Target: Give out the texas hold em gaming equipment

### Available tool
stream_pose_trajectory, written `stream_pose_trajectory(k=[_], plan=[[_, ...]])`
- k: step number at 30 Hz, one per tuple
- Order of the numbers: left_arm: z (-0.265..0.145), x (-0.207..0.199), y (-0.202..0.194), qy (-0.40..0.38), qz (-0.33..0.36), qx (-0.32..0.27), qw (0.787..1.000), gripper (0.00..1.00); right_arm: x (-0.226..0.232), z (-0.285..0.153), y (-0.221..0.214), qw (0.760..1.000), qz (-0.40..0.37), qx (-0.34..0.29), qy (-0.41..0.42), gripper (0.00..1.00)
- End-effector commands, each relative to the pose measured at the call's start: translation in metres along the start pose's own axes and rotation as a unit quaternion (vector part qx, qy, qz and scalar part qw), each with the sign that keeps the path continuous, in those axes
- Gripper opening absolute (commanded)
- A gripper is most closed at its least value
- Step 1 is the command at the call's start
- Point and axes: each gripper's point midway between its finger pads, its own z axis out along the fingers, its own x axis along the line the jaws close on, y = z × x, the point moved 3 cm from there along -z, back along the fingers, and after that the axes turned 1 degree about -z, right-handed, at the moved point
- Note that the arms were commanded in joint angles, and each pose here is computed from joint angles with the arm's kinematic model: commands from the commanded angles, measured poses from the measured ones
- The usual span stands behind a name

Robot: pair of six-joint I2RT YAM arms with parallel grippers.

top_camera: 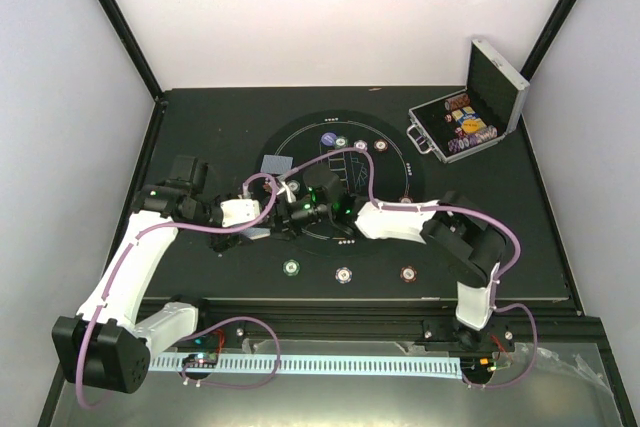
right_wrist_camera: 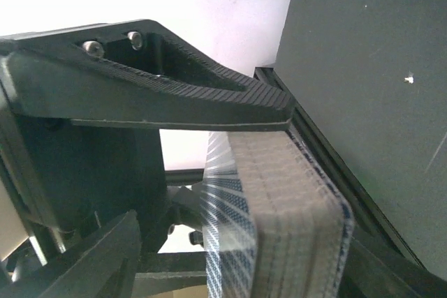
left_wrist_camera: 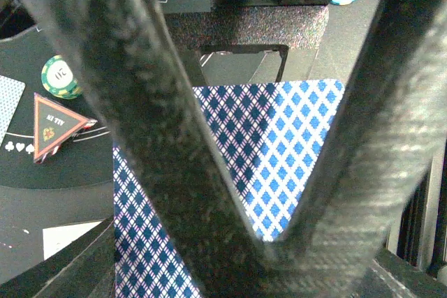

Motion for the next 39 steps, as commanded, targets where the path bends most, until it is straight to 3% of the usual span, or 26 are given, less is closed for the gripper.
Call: stream_pose_trajectory(k=[1, 18, 29, 39], plan=[[-0.013, 0.0, 0.016, 0.01, 0.026, -0.028, 0.999, 0.02, 0.007, 0.008, 0.001, 1.0, -0.004, 0.011, 0.016, 0.7], [-0.016, -0.001, 0.014, 0.017, 0.028, -0.02, 0.999, 0.01, -0.034, 0.007, 0.003, 0.999, 0.028, 0.011, -0.013, 0.5], [-0.016, 0.001, 0.011, 0.02, 0.024, -0.009, 0.999, 0.02, -0.048, -0.015, 0.008, 0.999, 0.033, -0.006, -0.031, 0.48], [-0.014, 0.001, 0.009, 0.02, 0.022, -0.005, 1.0, 0.02, -0.021, -0.031, 0.006, 1.0, 0.009, -0.01, -0.016, 0.48]])
